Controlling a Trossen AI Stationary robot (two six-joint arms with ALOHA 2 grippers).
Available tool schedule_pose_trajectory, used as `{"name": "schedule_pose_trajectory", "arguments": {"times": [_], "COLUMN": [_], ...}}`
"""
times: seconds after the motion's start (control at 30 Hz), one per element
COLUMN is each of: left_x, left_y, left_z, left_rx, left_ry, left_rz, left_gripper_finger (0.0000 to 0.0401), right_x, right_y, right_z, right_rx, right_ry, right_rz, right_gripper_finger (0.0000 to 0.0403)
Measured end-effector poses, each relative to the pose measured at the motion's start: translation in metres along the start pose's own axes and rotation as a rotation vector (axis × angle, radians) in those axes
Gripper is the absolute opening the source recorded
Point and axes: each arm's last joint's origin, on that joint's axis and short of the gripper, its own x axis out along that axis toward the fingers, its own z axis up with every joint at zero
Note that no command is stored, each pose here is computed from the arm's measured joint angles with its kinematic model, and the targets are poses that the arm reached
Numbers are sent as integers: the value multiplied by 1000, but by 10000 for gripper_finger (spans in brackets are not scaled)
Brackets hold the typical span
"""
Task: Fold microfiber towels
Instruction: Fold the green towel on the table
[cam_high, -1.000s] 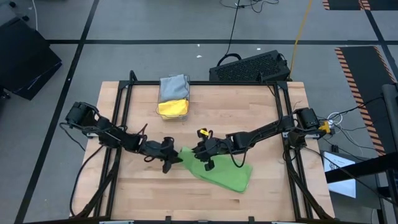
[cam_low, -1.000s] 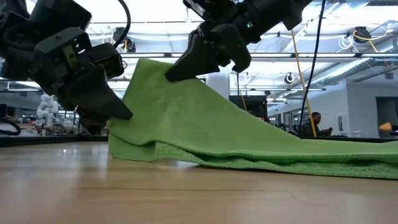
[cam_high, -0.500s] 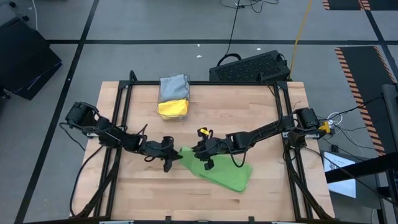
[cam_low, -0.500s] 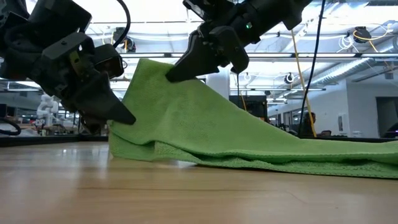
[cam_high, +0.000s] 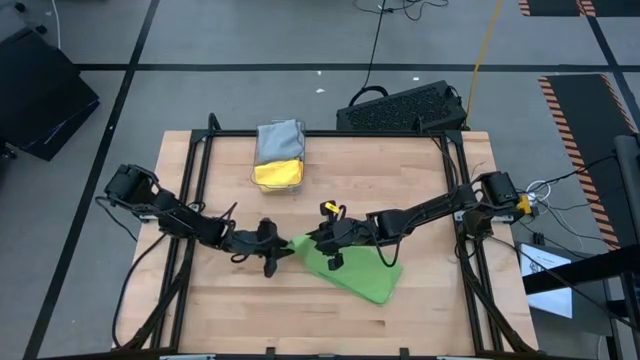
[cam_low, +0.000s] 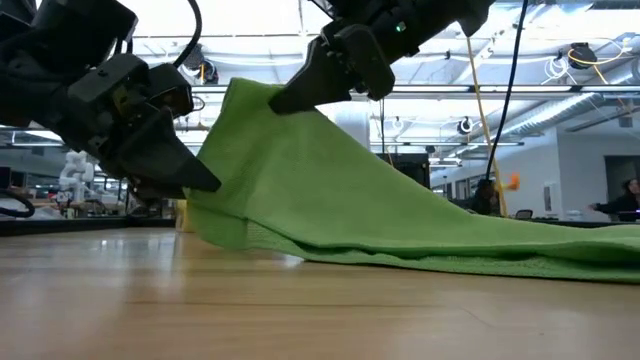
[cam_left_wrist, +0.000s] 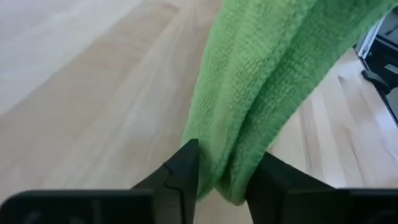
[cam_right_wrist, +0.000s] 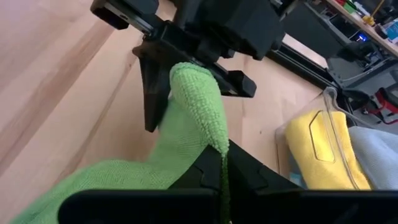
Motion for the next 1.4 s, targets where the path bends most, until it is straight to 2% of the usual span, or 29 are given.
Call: {"name": "schedule_pose_trajectory", "arguments": {"times": [0.1,0.33,0.5,0.67,0.77,0.93,1.03,1.13,1.27,1.4], "left_x": [0,6,8,5,3,4,4,4,4,4], "left_y": [0,5,7,3,4,8,10,9,9,9], "left_z": [1,-9,-13,-8,-8,-8,-8,-7,-7,-7], "left_rx": [14,19,5,13,22,9,4,11,11,14], "left_ry": [-12,24,23,10,27,47,44,44,44,43], "left_rz": [9,59,92,55,60,89,93,92,92,89], "left_gripper_finger": [93,14,6,5,4,4,4,3,4,3], "right_x": [0,0,0,-1,0,0,1,9,21,29], "right_y": [0,0,1,4,3,0,0,3,16,26], "right_z": [0,0,-2,-9,-12,-8,-6,-12,-23,-28], "right_rx": [1,18,31,103,151,169,143,98,-36,-163], "right_ry": [-2,-2,24,72,96,52,33,38,67,95], "right_rz": [0,0,20,130,126,112,117,161,177,98], "right_gripper_finger": [0,0,13,78,134,223,256,270,266,253]}}
